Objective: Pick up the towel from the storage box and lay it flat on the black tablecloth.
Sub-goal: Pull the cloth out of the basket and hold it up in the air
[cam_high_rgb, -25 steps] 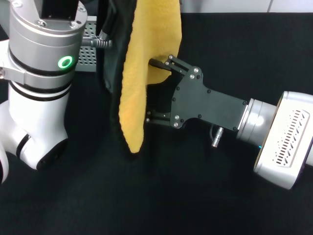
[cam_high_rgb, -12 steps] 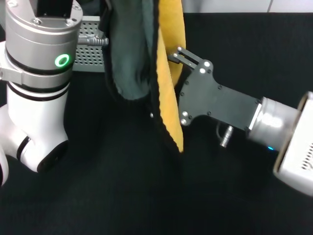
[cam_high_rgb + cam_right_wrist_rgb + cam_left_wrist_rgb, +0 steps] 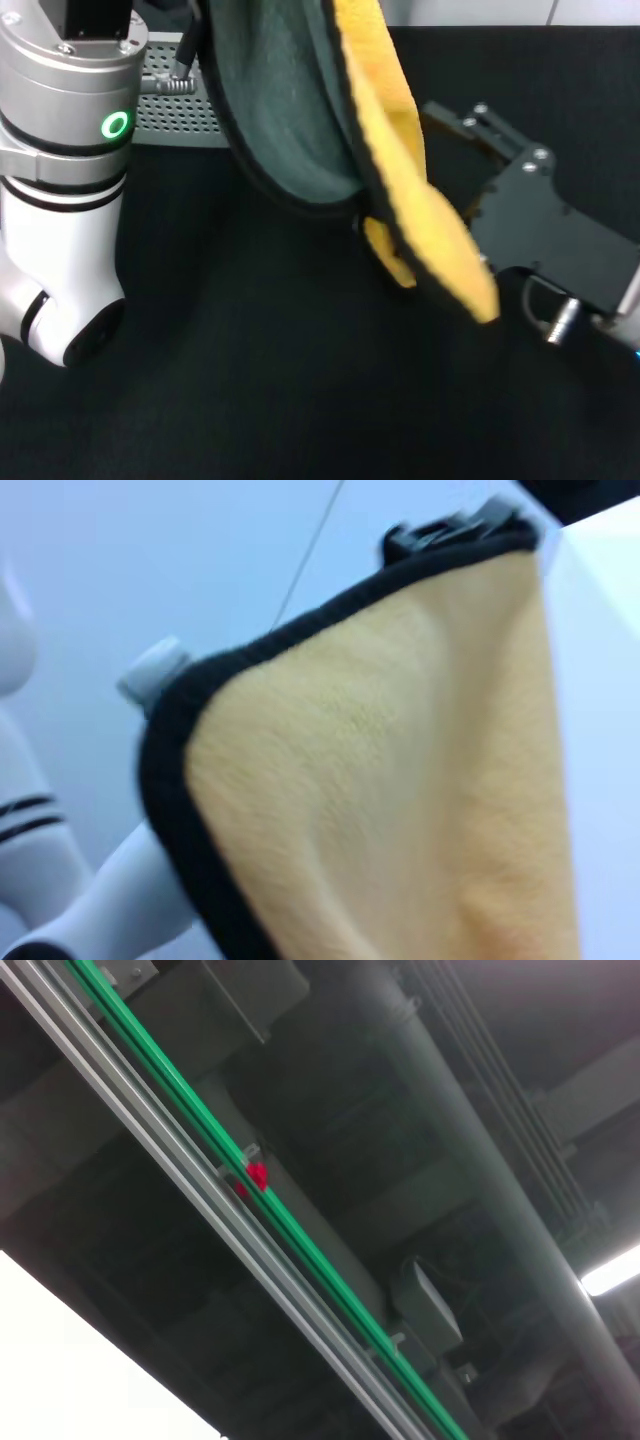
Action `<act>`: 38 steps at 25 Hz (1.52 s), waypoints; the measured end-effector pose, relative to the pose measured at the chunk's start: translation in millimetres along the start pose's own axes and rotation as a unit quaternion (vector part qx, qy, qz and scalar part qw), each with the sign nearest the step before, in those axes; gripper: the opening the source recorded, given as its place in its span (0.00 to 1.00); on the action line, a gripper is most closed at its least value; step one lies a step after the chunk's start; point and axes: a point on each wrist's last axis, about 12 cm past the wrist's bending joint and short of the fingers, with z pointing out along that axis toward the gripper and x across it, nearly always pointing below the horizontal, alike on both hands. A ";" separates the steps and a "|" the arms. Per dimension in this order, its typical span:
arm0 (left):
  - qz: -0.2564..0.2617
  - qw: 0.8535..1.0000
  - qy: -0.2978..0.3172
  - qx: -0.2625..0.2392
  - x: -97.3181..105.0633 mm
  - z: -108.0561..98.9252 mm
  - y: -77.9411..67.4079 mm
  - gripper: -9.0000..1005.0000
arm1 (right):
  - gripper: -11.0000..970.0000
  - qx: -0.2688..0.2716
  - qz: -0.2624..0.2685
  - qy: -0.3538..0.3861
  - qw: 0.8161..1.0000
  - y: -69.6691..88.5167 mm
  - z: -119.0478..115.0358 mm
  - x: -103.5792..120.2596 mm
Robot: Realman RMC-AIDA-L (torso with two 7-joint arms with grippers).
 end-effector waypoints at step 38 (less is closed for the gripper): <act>-0.005 1.000 0.014 0.001 1.1 -8.0 -5.6 0.05 | 0.52 0.019 0.145 0.003 0.989 -30.9 -6.5 10.4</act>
